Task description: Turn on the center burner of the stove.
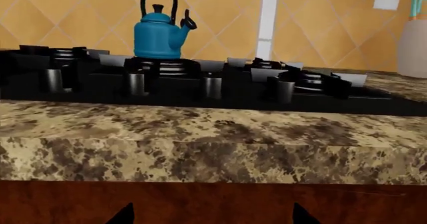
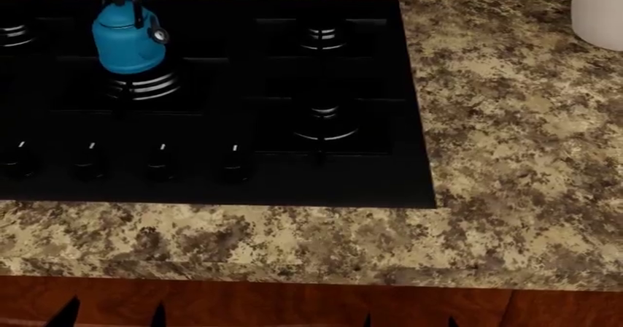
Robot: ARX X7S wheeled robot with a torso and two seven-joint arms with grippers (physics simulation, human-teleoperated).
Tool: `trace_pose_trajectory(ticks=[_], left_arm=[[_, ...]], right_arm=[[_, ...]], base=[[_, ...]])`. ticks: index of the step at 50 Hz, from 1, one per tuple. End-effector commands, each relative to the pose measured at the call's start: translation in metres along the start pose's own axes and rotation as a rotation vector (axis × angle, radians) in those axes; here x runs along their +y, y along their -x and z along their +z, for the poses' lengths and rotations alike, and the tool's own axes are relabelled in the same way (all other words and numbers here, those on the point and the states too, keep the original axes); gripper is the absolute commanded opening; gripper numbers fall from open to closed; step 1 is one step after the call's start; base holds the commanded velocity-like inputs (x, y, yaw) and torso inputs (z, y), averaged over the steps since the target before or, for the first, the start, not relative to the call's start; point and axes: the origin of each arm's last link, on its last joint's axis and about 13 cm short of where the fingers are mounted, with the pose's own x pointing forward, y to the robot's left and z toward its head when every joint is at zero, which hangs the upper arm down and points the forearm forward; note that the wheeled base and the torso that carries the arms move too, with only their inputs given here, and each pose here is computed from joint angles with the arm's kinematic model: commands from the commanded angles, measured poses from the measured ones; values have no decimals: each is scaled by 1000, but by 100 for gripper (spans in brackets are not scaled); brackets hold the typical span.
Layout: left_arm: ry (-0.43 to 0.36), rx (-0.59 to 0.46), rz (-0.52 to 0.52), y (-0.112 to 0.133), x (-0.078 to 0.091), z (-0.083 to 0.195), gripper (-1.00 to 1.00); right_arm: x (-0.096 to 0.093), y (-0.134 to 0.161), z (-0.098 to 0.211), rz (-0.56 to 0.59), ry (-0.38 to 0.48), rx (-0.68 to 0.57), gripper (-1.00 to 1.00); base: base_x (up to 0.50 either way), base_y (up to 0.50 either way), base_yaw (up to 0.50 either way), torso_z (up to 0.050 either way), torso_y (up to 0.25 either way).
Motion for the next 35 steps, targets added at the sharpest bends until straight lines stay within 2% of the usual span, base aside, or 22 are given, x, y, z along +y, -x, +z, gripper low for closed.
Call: trace_pose_trajectory(ticks=[1, 2, 3, 4, 7, 13, 31, 33, 35], left_arm=[[80, -51, -44, 5, -11, 23, 100], [-9, -86, -57, -1, 3, 8, 100], [-11, -167, -108, -17, 8, 3, 100], [89, -28, -55, -5, 9, -13, 100], [29, -61, -61, 2, 3, 6, 100], [-15, -83, -58, 7, -3, 12, 100], [-9, -77, -30, 7, -3, 12, 100], [-4, -21, 47, 4, 1, 11, 100], [5, -33, 35, 5, 2, 11, 100]], right_arm=[[0, 1, 1, 1, -2, 1, 100], [0, 0, 1, 0, -1, 3, 100], [0, 0, 0, 0, -5, 3, 100], [0, 0, 0, -1, -4, 3, 100], [0, 0, 1, -1, -3, 2, 100], [-1, 0, 1, -2, -10, 2, 100], [-3, 1, 3, -6, -33, -12, 100], [-6, 2, 11, -12, -37, -17, 100], [-9, 2, 16, -21, -79, -19, 100]], base=[[0, 0, 0, 50, 0], [0, 0, 0, 50, 0], [0, 0, 0, 50, 0], [0, 0, 0, 50, 0], [0, 0, 0, 50, 0], [0, 0, 0, 50, 0], [0, 0, 0, 50, 0], [0, 0, 0, 40, 0], [0, 0, 0, 0, 0]])
